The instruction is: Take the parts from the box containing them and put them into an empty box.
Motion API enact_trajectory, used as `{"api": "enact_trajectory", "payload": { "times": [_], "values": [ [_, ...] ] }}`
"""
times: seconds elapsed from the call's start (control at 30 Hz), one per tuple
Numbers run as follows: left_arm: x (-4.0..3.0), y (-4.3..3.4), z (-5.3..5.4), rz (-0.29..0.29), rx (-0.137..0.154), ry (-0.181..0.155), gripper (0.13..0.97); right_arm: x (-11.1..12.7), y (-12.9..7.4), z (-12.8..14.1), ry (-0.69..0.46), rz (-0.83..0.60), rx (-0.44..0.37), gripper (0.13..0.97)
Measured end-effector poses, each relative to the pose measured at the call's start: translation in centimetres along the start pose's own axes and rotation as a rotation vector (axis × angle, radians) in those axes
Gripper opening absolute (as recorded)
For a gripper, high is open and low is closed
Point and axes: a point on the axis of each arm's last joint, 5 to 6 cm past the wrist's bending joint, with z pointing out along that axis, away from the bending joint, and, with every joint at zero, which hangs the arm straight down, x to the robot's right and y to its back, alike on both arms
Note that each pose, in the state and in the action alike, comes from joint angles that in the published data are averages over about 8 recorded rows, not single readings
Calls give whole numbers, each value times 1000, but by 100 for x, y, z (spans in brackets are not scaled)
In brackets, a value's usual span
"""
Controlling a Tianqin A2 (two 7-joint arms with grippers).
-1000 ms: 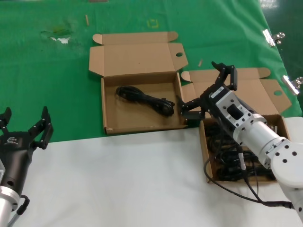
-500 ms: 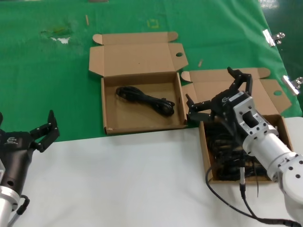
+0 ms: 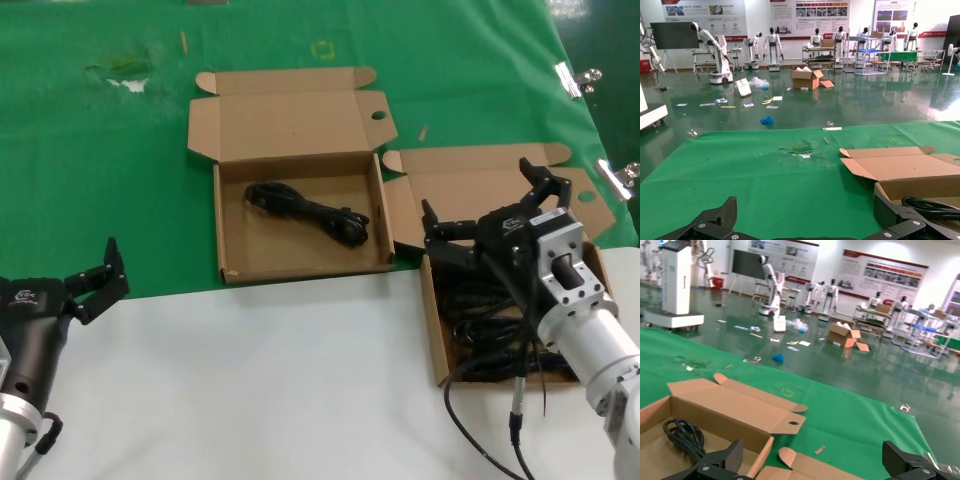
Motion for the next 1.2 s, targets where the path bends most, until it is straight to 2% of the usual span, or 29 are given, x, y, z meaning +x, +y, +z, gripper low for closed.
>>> {"api": "enact_trajectory", "payload": {
  "times": [0.7,1.2],
  "values": [
    [0,0,0,0,0,0,966,62,86,-435,126,194,-9,966],
    [0,0,0,0,0,0,966,67,91,-469,136,208,-10,966]
  ]
}}
